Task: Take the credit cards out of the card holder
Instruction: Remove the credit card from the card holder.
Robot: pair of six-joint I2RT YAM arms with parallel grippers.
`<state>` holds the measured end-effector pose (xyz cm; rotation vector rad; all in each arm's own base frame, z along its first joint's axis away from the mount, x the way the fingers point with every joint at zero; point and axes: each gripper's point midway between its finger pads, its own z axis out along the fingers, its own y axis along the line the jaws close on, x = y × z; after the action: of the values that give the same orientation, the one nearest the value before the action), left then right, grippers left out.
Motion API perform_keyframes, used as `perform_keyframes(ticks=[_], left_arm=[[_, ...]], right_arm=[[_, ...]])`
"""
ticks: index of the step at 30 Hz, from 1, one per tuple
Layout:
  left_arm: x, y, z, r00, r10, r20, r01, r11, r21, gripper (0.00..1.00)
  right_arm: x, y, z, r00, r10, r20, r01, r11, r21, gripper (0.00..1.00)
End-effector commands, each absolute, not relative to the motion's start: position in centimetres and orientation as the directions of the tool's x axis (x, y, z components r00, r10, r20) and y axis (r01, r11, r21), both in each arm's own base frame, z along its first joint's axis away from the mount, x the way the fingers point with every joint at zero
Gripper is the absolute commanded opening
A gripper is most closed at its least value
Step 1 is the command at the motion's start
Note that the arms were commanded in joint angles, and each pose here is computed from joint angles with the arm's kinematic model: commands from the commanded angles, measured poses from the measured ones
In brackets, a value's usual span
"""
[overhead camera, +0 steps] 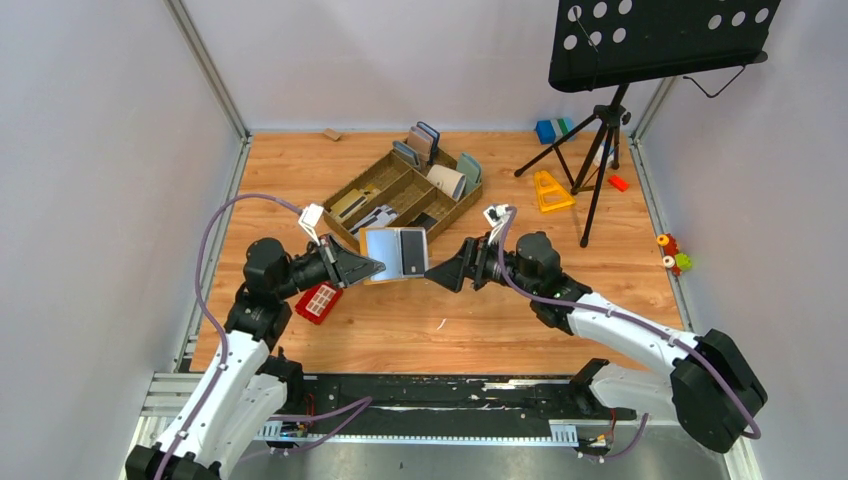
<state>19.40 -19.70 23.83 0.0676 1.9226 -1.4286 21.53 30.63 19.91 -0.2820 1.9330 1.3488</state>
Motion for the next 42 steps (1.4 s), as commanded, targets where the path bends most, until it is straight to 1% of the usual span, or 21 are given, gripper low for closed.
perform_keyframes(ticks=[1,3,6,11,13,16,19,22,24,25,27,28,29,30,31,32,33,35,36,39,42], left_arm=[[17.3,-20.5,29.5,-0.687,-0.392,-0.612,0.592,0.186,-0.784,0.0],[16.8,-20.7,30.1,-0.703,-0.386,-0.598,0.597,0.138,-0.79,0.0],[15.9,-20.9,31.2,-0.711,-0.387,-0.586,0.612,0.069,-0.788,0.0],[15.0,-21.0,31.5,-0.721,-0.368,-0.587,0.618,0.039,-0.785,0.0],[14.9,-21.0,31.3,-0.725,-0.364,-0.585,0.616,0.037,-0.787,0.0],[14.7,-21.2,31.1,-0.731,-0.357,-0.581,0.614,0.025,-0.789,0.0],[14.3,-21.6,30.7,-0.744,-0.337,-0.577,0.609,0.014,-0.793,0.0],[14.2,-22.0,30.1,-0.755,-0.323,-0.571,0.601,0.009,-0.8,0.0],[14.1,-22.2,29.9,-0.759,-0.316,-0.57,0.599,0.007,-0.801,0.0],[14.1,-22.3,29.8,-0.76,-0.312,-0.571,0.599,0.007,-0.801,0.0],[14.3,-22.3,29.6,-0.752,-0.307,-0.583,0.606,0.025,-0.795,0.0],[14.8,-22.3,29.1,-0.742,-0.305,-0.597,0.61,0.063,-0.79,0.0],[15.7,-22.1,27.7,-0.744,-0.302,-0.596,0.579,0.154,-0.801,0.02],[17.1,-21.4,25.3,-0.74,-0.303,-0.601,0.522,0.304,-0.797,0.09],[18.3,-20.0,23.2,-0.729,-0.304,-0.613,0.451,0.461,-0.764,0.17],[19.2,-18.4,21.3,-0.72,-0.298,-0.626,0.378,0.588,-0.715,0.24],[19.7,-17.4,19.9,-0.718,-0.287,-0.634,0.332,0.66,-0.674,0.3],[19.7,-16.9,18.0,-0.745,-0.251,-0.617,0.299,0.701,-0.647,0.44],[19.4,-17.1,17.4,-0.767,-0.241,-0.595,0.293,0.694,-0.658,0.47],[18.8,-18.1,16.0,-0.802,-0.228,-0.553,0.29,0.66,-0.693,0.49],[18.0,-19.5,16.9,-0.775,-0.202,-0.599,0.37,0.623,-0.689,0.49]], right_arm=[[19.1,31.1,22.1,-0.715,0.24,-0.657,-0.607,0.253,0.753,1.0],[18.5,31.3,23.3,-0.72,0.268,-0.641,-0.615,0.182,0.767,1.0],[18.2,31.5,24.1,-0.74,0.283,-0.61,-0.602,0.126,0.789,1.0],[17.2,31.6,26.2,-0.743,0.311,-0.592,-0.62,0.01,0.784,0.99],[16.6,31.5,27.2,-0.747,0.317,-0.585,-0.627,-0.043,0.777,0.96],[16.5,31.4,27.6,-0.754,0.329,-0.568,-0.62,-0.073,0.781,0.89],[16.6,31.5,28.2,-0.759,0.341,-0.555,-0.615,-0.096,0.783,0.78],[16.7,31.7,28.5,-0.768,0.343,-0.541,-0.605,-0.115,0.788,0.64],[16.8,31.8,28.5,-0.775,0.34,-0.532,-0.597,-0.12,0.793,0.51],[16.8,31.8,28.5,-0.78,0.339,-0.526,-0.59,-0.121,0.798,0.4],[16.9,31.7,28.0,-0.784,0.343,-0.517,-0.58,-0.111,0.807,0.24],[17.0,31.6,27.6,-0.787,0.344,-0.512,-0.572,-0.096,0.815,0.15],[17.1,31.5,26.9,-0.787,0.347,-0.51,-0.564,-0.072,0.823,0.09],[17.3,31.4,26.3,-0.786,0.349,-0.511,-0.557,-0.039,0.83,0.04],[17.6,31.2,25.2,-0.787,0.347,-0.51,-0.542,0.007,0.841,0.01],[18.0,31.1,23.6,-0.797,0.333,-0.504,-0.509,0.077,0.857,0.0],[18.2,31.0,22.4,-0.788,0.316,-0.529,-0.513,0.139,0.847,0.0],[18.6,30.4,20.1,-0.787,0.276,-0.552,-0.489,0.266,0.831,0.0],[18.7,30.0,19.0,-0.786,0.26,-0.561,-0.475,0.326,0.817,0.0],[19.1,28.5,15.9,-0.784,0.223,-0.58,-0.433,0.473,0.767,0.0],[19.0,27.6,13.4,-0.801,0.19,-0.568,-0.389,0.556,0.734,0.0]])
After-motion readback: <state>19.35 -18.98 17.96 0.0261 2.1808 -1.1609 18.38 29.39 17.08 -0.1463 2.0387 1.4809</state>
